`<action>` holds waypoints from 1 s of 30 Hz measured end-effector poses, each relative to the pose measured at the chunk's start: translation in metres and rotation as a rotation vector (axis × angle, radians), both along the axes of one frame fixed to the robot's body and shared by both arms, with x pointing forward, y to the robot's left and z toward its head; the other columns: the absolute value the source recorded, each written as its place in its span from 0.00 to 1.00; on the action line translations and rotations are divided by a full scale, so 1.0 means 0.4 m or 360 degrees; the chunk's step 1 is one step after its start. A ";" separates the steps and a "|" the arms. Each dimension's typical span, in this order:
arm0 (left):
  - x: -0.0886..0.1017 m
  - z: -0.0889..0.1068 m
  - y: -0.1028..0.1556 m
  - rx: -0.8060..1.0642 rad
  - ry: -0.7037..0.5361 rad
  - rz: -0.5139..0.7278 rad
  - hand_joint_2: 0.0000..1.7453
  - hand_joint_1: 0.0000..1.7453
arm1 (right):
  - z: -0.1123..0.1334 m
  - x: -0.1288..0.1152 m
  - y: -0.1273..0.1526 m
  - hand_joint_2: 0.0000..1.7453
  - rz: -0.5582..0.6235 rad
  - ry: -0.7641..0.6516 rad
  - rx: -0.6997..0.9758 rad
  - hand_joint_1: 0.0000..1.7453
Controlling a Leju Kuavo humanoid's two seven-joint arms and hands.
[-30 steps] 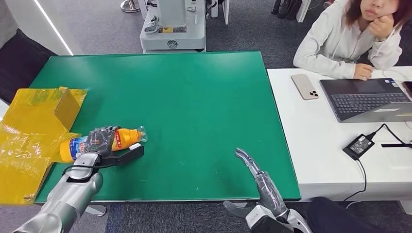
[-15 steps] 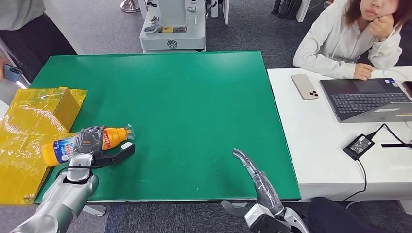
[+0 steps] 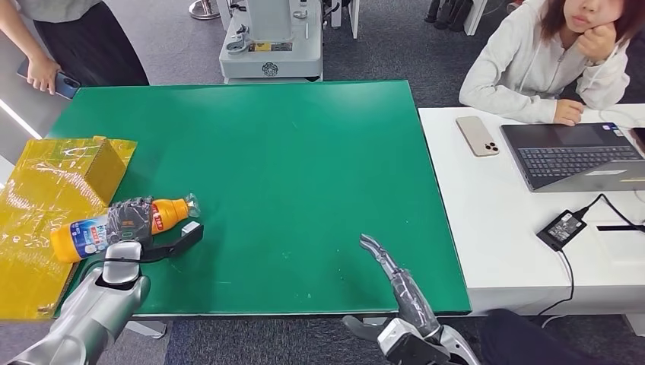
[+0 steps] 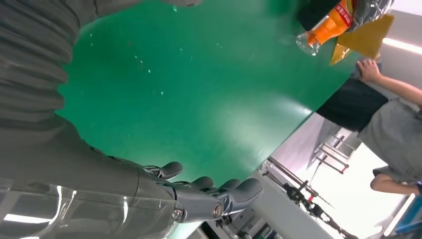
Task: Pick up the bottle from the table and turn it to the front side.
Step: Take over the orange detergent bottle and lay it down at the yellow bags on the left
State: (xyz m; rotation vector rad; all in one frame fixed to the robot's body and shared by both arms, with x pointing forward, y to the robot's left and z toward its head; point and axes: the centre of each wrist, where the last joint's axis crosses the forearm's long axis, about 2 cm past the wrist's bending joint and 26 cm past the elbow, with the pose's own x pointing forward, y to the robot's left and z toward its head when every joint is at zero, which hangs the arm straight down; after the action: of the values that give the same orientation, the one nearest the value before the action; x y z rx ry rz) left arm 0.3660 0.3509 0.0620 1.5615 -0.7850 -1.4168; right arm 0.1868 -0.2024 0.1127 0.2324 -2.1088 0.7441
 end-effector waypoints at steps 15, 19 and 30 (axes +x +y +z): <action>-0.005 -0.003 0.039 0.0123 0.0009 -0.0054 1.00 0.00 | -0.006 -0.025 0.017 1.00 0.0007 0.0036 0.0018 0.00; -0.013 -0.010 0.046 0.0145 0.0013 -0.0088 1.00 0.00 | -0.008 -0.030 0.022 1.00 0.0010 0.0059 0.0012 0.00; -0.065 -0.059 -0.031 -0.0859 -0.0125 -0.0425 1.00 0.00 | -0.015 -0.036 0.021 1.00 -0.0010 0.0075 0.0036 0.00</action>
State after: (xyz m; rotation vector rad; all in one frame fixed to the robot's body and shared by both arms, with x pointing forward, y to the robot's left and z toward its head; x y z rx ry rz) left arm 0.3399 0.3383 0.0383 1.1253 -1.3363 -1.1920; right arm 0.1722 -0.1939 0.1067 0.2535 -2.0733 0.7046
